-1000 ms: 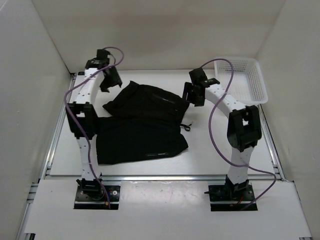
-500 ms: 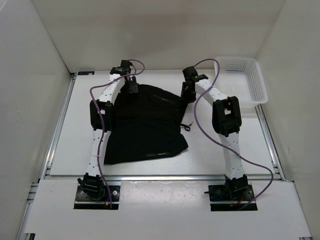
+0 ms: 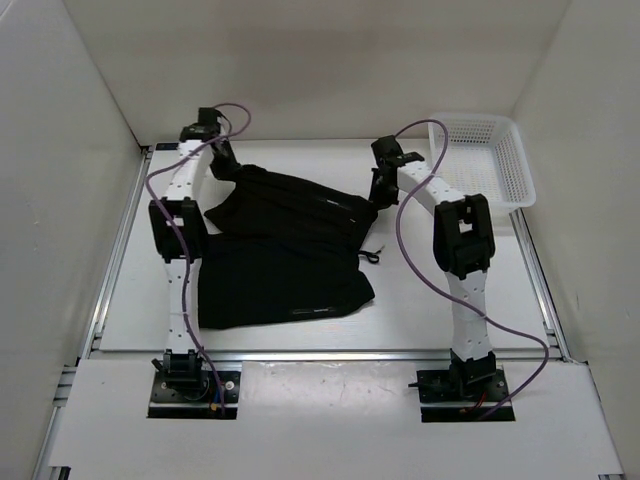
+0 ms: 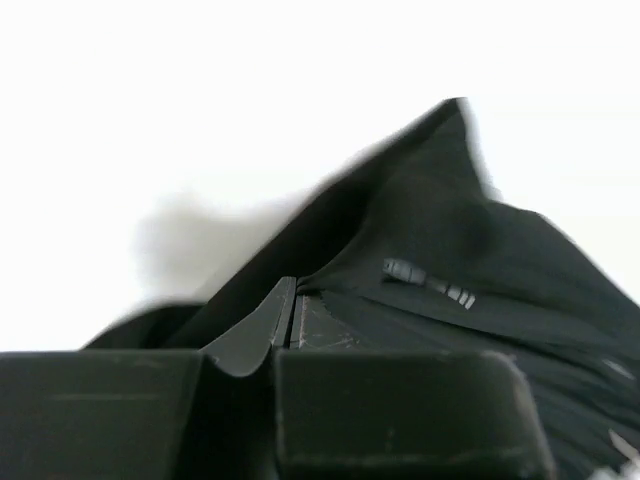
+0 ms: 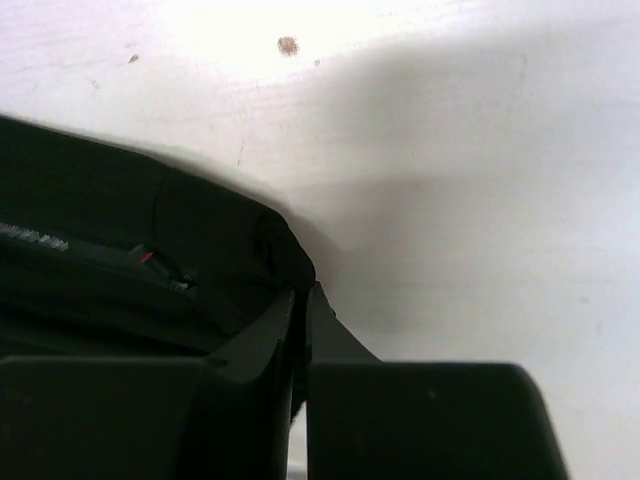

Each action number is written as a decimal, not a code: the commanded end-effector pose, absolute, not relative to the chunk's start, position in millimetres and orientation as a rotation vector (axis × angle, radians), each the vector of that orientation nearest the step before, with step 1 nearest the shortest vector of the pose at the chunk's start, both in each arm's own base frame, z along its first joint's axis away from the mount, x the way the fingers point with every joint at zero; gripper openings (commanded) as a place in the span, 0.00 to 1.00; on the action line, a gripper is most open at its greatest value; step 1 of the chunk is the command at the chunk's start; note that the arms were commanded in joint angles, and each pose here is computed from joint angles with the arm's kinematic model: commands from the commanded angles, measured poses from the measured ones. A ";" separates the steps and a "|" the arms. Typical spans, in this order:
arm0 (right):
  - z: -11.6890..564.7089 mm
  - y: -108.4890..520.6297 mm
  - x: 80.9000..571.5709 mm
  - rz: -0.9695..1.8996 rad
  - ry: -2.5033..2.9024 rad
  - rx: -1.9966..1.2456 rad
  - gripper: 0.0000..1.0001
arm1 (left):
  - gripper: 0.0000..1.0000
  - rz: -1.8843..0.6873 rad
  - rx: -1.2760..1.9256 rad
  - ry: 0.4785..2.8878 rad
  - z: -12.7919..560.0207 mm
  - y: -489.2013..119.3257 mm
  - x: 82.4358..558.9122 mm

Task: Fold and stack the shorts
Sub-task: Flatten the shorts out

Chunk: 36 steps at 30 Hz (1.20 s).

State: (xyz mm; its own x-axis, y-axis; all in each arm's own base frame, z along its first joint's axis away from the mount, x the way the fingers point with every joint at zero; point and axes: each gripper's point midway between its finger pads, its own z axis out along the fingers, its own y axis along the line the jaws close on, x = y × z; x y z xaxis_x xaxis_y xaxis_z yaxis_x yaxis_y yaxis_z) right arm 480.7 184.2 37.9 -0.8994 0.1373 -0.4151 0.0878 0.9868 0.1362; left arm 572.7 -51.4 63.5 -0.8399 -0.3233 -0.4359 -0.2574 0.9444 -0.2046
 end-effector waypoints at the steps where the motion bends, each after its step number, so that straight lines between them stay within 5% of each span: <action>1: 87.4 160.1 479.8 0.112 2.597 0.193 0.00 | 0.10 -0.446 -0.418 2.330 210.5 -21.0 575.0; 11: 143.2 139.7 445.2 0.146 2.464 0.175 0.00 | 0.10 -0.887 -0.313 2.280 276.0 -30.1 492.9; 17: 178.8 145.5 462.5 0.194 2.357 0.178 0.00 | 0.10 -0.988 -0.370 2.275 261.8 -34.4 513.7; 18: 166.3 143.6 475.5 0.174 2.375 0.174 0.00 | 0.18 -0.974 -0.373 2.259 265.4 -37.1 526.2; 19: 188.7 150.1 495.7 0.196 2.321 0.175 0.00 | 0.37 -0.910 -0.417 2.273 251.2 -32.9 541.1; 20: 189.9 140.1 510.3 0.137 2.311 0.210 0.00 | 0.71 -0.892 -0.486 2.325 209.4 -26.3 560.3; 21: 147.7 130.0 517.5 0.078 2.428 0.249 0.05 | 0.77 -0.903 -0.507 2.305 211.6 -25.3 571.8; 25: 167.5 135.0 543.1 0.149 2.415 0.280 0.42 | 0.83 -0.857 -0.526 2.401 186.8 -26.9 564.6; 31: 184.3 161.1 495.2 0.306 2.385 0.228 0.60 | 0.75 -0.447 -0.600 2.427 209.5 12.9 499.7; 34: 194.2 180.2 462.2 0.341 2.389 0.179 0.64 | 0.44 -0.392 -0.665 2.535 183.5 10.4 439.7; 36: 187.4 178.9 431.8 0.344 2.418 0.176 0.66 | 0.36 -0.360 -0.665 2.546 181.4 5.5 405.0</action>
